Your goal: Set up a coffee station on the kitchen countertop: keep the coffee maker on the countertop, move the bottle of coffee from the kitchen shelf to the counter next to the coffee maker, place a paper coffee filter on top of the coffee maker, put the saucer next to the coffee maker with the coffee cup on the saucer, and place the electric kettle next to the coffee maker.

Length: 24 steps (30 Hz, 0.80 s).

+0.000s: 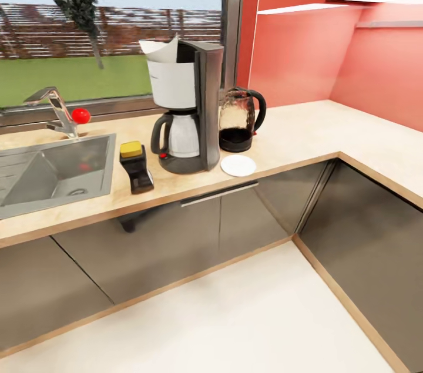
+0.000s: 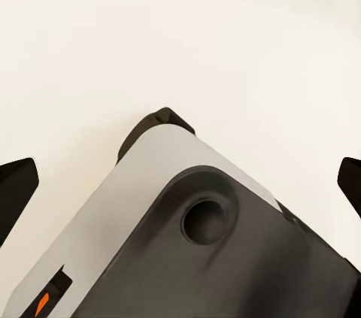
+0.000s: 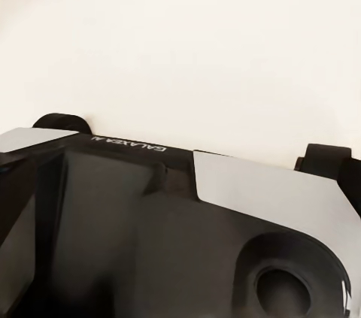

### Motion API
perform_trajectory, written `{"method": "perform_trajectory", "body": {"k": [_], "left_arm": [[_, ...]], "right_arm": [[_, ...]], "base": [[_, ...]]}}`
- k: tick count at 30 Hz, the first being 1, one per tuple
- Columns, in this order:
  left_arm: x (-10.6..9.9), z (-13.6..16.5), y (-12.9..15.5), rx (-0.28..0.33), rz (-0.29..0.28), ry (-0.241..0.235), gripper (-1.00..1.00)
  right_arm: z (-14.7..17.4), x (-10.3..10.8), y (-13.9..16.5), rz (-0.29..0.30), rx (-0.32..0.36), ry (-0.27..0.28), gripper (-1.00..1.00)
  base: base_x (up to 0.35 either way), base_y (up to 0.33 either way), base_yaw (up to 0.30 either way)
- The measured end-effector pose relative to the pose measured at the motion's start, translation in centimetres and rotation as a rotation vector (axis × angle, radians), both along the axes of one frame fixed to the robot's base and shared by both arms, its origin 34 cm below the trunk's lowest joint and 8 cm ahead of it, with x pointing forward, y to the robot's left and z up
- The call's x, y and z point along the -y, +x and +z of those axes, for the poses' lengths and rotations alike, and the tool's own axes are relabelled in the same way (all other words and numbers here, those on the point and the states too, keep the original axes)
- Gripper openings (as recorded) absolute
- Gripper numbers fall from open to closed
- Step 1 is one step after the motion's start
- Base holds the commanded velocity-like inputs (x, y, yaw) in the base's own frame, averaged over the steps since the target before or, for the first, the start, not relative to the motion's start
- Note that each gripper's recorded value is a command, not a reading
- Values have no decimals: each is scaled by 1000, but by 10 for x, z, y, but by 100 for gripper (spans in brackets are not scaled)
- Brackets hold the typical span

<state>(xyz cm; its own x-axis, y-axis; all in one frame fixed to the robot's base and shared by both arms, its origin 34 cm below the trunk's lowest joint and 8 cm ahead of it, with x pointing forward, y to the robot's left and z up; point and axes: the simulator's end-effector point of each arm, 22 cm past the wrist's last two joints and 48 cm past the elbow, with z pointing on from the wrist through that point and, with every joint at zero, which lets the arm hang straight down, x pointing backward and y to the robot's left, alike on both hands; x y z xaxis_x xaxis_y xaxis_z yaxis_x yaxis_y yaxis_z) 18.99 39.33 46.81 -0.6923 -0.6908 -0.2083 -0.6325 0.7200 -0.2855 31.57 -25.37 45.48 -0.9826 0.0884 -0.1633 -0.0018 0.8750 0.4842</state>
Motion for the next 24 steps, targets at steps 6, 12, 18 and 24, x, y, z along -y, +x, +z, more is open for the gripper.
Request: {"method": "perform_trajectory", "body": {"k": [6, 12, 18, 24], "left_arm": [[0, 0, 0, 0, 0, 0, 100], [0, 0, 0, 0, 0, 1, 100], [0, 0, 0, 0, -1, 1, 100], [0, 0, 0, 0, 0, 0, 100]], "right_arm": [[0, -1, 0, 0, 1, 1, 100], [0, -1, 0, 0, 1, 1, 100], [-2, 0, 0, -1, -1, -13, 100], [-9, 11, -1, -10, -9, -78, 100]], "base": [[0, 0, 269], [0, 0, 269], [0, 0, 269], [0, 0, 269]]}}
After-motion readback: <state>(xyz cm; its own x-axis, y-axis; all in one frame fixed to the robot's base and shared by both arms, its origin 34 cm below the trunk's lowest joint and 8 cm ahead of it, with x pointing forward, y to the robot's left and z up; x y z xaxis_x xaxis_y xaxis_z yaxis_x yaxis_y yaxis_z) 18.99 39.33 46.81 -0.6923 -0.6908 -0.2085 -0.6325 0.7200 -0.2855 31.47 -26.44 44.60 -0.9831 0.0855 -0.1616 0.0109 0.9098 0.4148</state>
